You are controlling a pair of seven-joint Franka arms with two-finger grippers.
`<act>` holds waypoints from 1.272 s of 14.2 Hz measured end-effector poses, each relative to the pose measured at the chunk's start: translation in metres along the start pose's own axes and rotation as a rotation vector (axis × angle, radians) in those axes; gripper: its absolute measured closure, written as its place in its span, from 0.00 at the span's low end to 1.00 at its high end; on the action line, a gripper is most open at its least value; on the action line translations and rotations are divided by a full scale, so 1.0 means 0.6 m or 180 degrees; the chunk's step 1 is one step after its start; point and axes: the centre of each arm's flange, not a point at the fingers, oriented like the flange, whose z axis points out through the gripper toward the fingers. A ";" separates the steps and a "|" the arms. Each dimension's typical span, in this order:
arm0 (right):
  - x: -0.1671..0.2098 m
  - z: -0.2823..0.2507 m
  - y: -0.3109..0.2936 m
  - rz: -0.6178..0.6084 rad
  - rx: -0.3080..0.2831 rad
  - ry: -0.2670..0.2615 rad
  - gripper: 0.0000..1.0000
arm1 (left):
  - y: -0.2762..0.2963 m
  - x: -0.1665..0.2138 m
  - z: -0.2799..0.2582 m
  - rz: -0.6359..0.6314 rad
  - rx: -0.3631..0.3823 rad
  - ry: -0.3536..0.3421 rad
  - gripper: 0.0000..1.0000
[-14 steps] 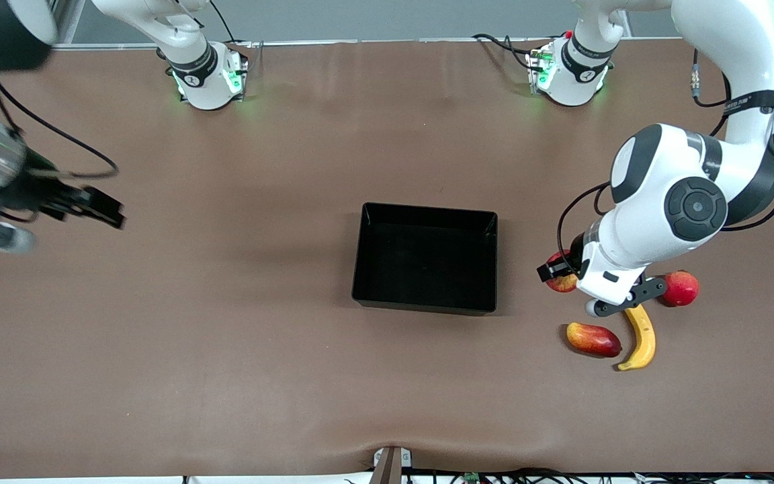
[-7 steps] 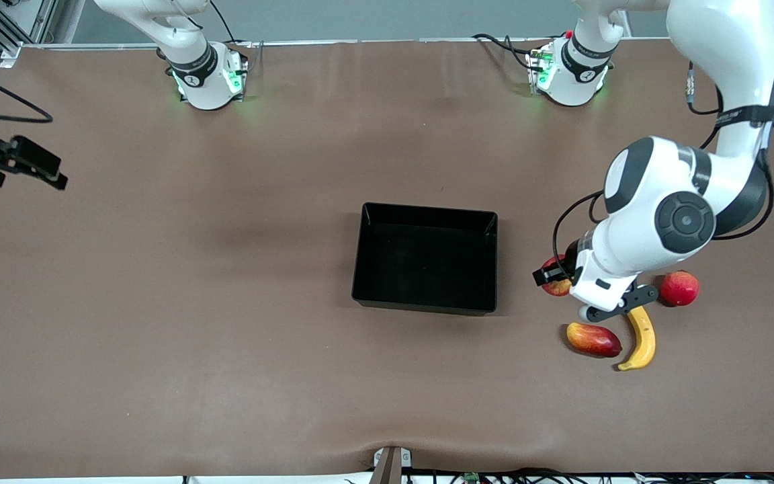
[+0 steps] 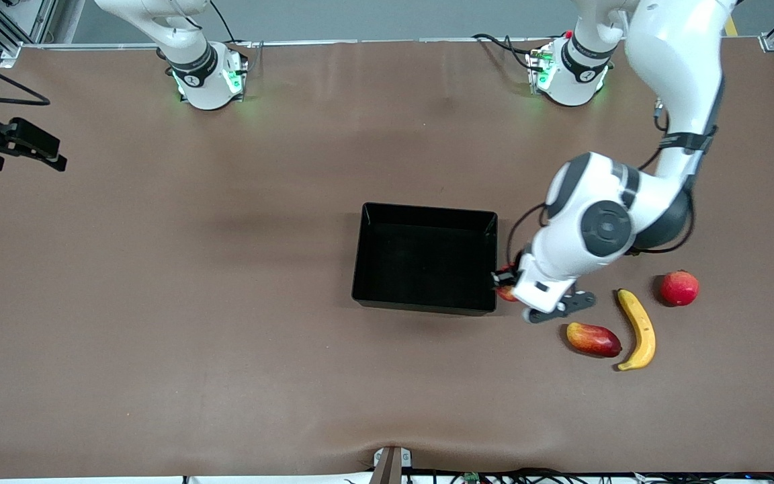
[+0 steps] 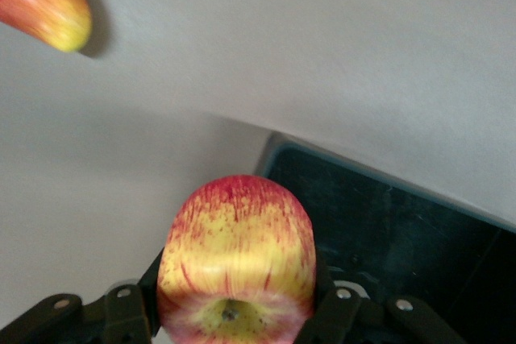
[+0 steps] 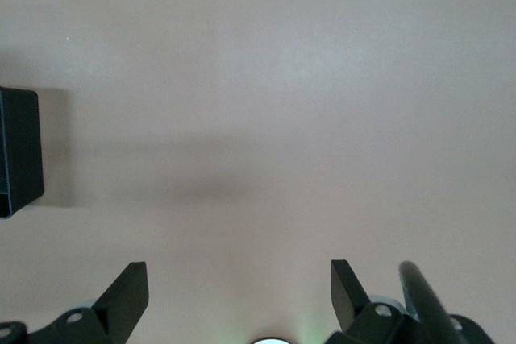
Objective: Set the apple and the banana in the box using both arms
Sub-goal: 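Carry the apple over the black tray with the left gripper, then open the left gripper to drop the apple into the tray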
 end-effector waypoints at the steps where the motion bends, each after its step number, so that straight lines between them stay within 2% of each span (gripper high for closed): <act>1: -0.014 0.004 -0.001 -0.0061 -0.0005 -0.0020 0.00 | 0.017 -0.015 0.007 0.0021 0.0012 -0.0018 0.32; 4: -0.043 -0.003 -0.005 -0.0406 -0.0016 0.0052 0.00 | 0.075 -0.070 0.069 0.0007 0.0051 -0.0226 0.32; 6: -0.044 -0.012 -0.003 -0.0439 -0.0018 0.0126 0.00 | 0.101 -0.095 0.136 -0.0011 0.0080 -0.0389 0.32; 9: -0.043 -0.013 0.001 -0.0447 -0.0019 0.0139 0.00 | 0.113 -0.114 0.228 -0.0023 0.0136 -0.0606 0.32; 13: -0.043 -0.013 0.001 -0.0454 -0.0020 0.0139 0.00 | 0.114 -0.149 0.295 0.0014 0.0299 -0.0770 0.32; 14: -0.043 -0.013 0.001 -0.0455 -0.0020 0.0139 0.00 | 0.112 -0.153 0.301 0.0017 0.0319 -0.0786 0.27; 17: -0.043 -0.013 0.001 -0.0456 -0.0020 0.0138 0.00 | 0.110 -0.145 0.295 -0.0001 0.0300 -0.0754 0.00; 18: -0.043 -0.013 0.001 -0.0456 -0.0020 0.0138 0.00 | 0.111 -0.134 0.279 -0.0020 0.0253 -0.0703 0.00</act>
